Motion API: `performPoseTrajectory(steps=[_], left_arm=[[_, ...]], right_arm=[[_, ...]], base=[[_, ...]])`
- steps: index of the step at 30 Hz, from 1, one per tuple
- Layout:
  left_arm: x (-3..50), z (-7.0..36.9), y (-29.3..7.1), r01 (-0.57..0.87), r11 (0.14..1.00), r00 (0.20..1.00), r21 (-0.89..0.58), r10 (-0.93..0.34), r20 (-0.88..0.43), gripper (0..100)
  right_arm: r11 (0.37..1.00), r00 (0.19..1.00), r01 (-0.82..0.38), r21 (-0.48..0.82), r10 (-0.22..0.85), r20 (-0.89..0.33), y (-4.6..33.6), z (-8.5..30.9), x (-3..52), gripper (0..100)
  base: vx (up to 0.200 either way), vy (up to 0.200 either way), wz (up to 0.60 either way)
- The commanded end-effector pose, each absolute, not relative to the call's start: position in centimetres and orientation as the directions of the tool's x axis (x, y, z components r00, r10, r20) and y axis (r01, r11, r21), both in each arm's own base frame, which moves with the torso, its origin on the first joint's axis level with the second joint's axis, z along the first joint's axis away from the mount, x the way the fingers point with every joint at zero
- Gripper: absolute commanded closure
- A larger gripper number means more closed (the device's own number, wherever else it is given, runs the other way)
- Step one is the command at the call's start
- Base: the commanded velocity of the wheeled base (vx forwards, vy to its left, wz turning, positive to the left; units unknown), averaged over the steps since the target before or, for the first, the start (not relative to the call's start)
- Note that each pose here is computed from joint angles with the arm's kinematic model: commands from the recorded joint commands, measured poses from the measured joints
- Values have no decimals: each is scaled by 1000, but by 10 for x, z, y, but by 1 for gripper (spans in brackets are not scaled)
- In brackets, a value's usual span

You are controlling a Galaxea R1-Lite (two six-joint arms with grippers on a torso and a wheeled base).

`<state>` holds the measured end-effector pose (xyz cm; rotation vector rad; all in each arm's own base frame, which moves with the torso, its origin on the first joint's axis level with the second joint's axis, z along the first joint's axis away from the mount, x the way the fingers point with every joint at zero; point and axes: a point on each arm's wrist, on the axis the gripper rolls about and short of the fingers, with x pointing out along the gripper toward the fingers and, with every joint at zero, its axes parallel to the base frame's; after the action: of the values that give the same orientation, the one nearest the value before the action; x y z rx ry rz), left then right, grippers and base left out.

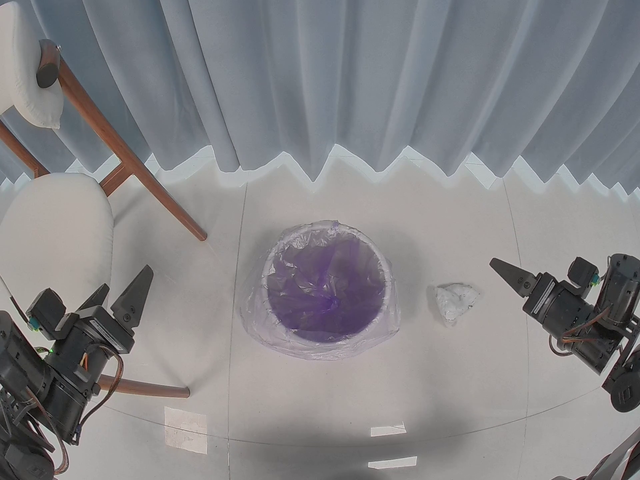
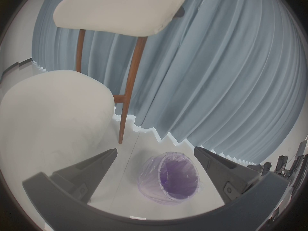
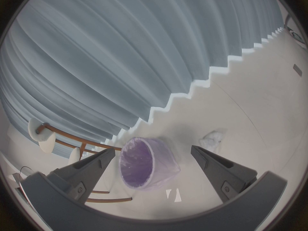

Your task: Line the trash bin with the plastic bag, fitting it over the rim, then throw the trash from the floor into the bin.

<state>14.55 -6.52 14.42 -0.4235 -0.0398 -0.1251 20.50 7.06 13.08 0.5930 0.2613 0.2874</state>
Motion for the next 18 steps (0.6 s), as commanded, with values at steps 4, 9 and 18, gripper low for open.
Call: performPoseTrajectory(steps=[4, 9, 18], left_arm=[[125, 151, -54, 78, 893, 995, -444, -46, 84, 0], [116, 154, -48, 45, 868, 996, -494, 1, 92, 0], [114, 149, -48, 21, 877, 999, -480, -3, 38, 0]], right_arm=[[761, 821, -58, 646, 404, -403, 100, 169, 254, 0], [796, 710, -16, 605, 435, -554, 138, 164, 282, 0], [851, 607, -26, 524, 430, -669, 195, 103, 311, 0]], base=[[0, 0, 0], [0, 0, 0], [0, 0, 0]])
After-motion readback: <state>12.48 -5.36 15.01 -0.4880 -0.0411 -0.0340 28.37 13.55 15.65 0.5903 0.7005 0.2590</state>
